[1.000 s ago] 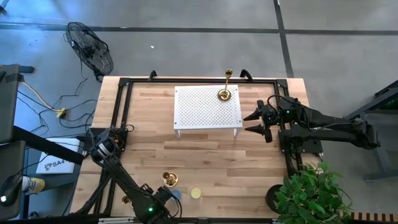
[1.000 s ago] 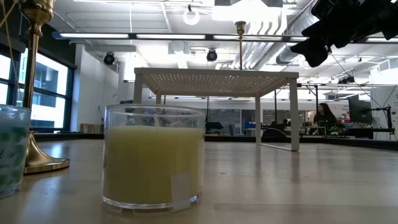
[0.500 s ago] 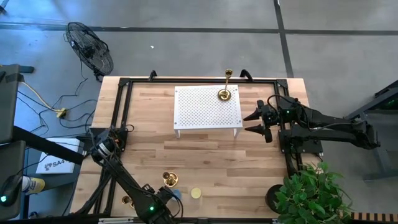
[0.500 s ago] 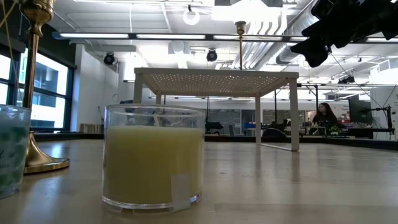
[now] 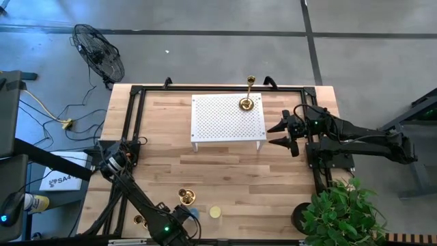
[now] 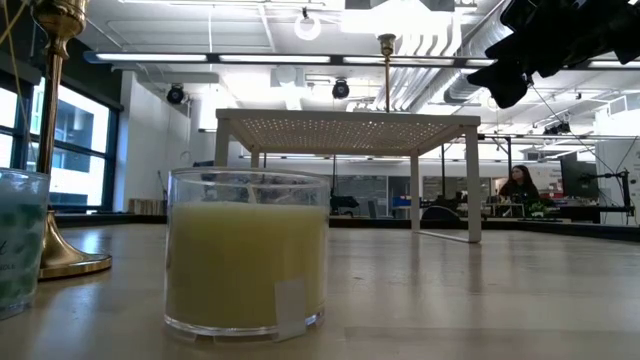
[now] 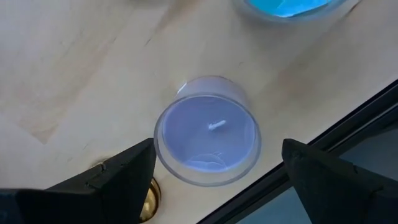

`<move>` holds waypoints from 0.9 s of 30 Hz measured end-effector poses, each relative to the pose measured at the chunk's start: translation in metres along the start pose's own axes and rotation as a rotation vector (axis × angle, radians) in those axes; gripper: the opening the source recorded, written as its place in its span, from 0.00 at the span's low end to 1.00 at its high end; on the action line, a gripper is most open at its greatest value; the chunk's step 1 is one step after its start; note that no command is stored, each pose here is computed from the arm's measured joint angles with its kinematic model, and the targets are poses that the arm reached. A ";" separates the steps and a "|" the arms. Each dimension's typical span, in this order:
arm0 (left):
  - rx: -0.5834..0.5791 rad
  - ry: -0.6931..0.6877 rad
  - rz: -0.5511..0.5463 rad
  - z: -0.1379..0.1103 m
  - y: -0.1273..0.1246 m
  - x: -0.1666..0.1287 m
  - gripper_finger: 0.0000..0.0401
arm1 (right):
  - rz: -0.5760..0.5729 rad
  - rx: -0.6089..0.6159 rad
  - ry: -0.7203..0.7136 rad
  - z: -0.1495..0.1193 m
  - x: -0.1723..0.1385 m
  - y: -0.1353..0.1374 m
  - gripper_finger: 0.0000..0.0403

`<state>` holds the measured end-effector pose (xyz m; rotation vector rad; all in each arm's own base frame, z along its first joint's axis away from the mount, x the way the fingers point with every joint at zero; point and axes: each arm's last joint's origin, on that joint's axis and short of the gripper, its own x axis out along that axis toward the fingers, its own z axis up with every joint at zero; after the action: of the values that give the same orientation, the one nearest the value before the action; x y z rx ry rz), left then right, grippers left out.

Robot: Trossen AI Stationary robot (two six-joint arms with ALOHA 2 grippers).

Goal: Pick & Place candle stick holders
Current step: Put the violet scented candle on the shelf

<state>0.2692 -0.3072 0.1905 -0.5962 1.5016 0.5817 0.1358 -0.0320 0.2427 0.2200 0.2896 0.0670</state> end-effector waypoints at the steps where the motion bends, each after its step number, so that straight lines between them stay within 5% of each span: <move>1: 0.000 -0.006 0.000 0.000 0.000 0.000 0.85 | 0.000 0.000 0.000 0.000 0.000 0.000 0.55; 8: 0.000 -0.003 -0.011 0.000 -0.001 0.000 0.82 | 0.000 0.000 0.000 0.000 0.000 0.000 0.55; 21: -0.005 0.000 -0.020 0.000 -0.001 0.003 0.57 | 0.001 -0.001 0.000 0.000 0.000 0.000 0.55; 27: -0.042 0.035 -0.012 0.002 0.003 0.013 0.52 | 0.001 -0.001 0.000 0.000 0.000 0.000 0.55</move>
<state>0.2681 -0.3039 0.1777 -0.6504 1.5202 0.5981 0.1358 -0.0319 0.2427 0.2193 0.2896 0.0680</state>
